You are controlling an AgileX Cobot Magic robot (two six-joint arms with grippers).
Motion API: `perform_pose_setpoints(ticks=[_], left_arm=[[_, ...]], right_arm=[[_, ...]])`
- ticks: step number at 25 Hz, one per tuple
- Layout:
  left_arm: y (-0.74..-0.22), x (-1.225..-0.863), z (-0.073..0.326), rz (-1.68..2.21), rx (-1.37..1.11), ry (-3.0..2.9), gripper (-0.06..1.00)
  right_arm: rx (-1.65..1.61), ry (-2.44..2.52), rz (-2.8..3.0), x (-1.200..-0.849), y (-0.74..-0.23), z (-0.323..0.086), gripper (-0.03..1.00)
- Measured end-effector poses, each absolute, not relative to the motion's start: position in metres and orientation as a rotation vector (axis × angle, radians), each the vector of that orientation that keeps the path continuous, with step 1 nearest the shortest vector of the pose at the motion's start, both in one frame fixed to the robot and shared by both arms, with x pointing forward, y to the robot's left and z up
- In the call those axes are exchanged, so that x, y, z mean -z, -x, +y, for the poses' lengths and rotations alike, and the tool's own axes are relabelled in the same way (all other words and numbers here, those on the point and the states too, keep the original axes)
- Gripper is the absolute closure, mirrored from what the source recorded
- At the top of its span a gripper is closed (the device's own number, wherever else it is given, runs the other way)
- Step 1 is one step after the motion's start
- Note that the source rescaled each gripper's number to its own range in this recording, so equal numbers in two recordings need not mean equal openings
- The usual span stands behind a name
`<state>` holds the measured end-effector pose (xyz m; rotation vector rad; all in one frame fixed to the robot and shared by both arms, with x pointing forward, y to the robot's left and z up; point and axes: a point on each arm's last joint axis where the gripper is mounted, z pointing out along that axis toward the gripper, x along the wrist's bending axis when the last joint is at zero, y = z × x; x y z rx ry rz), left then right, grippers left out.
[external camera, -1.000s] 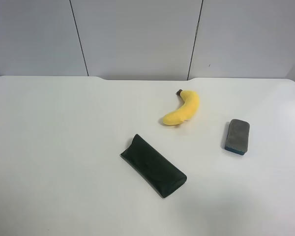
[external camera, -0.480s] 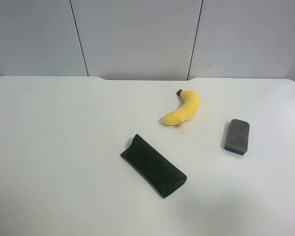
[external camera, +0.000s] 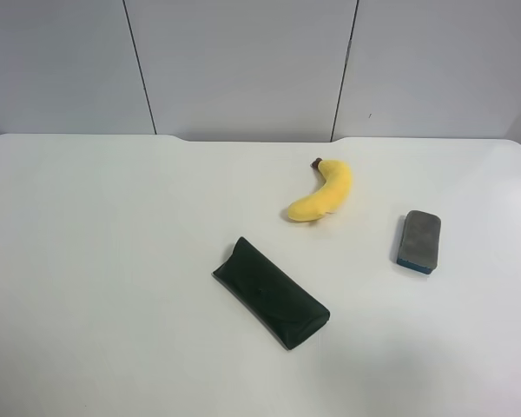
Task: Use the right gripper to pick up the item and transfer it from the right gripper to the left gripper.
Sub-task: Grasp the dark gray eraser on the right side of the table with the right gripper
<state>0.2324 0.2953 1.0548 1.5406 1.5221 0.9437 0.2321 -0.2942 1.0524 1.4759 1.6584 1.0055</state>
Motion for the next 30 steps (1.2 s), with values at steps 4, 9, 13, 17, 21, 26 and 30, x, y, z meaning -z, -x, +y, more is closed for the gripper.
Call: perform_pose_setpoints(ticks=[4, 9, 13, 17, 21, 26, 30], left_arm=[[-0.232, -1.055, 0.295, 1.522, -0.944, -1.541, -0.06], [-0.232, -1.055, 0.295, 1.522, -0.944, -1.541, -0.06], [-0.232, -1.055, 0.295, 1.522, -0.944, -1.541, -0.06], [-0.232, -1.055, 0.295, 1.522, -0.944, -1.541, -0.06], [-0.232, -1.055, 0.295, 1.522, -0.944, -1.541, -0.06], [-0.232, -1.055, 0.295, 1.522, -0.944, -1.541, -0.06], [-0.232, -1.055, 0.295, 1.522, -0.944, -1.541, -0.06]], right_arm=[[-1.015, -1.477, 1.661, -1.052, -0.232, -0.294, -0.03], [-1.019, -1.494, 1.669, -1.054, -0.233, -0.293, -0.03], [-0.985, -1.593, 1.698, -1.072, -0.250, -0.292, -0.03], [-0.896, -1.767, 1.738, -1.085, -0.283, -0.291, -0.03], [-0.776, -1.907, 1.809, -1.086, -0.321, -0.289, -0.03], [-0.618, -2.085, 1.869, -1.078, -0.370, -0.286, -0.03], [-0.502, -2.208, 1.889, -1.066, -0.407, -0.284, -0.03]])
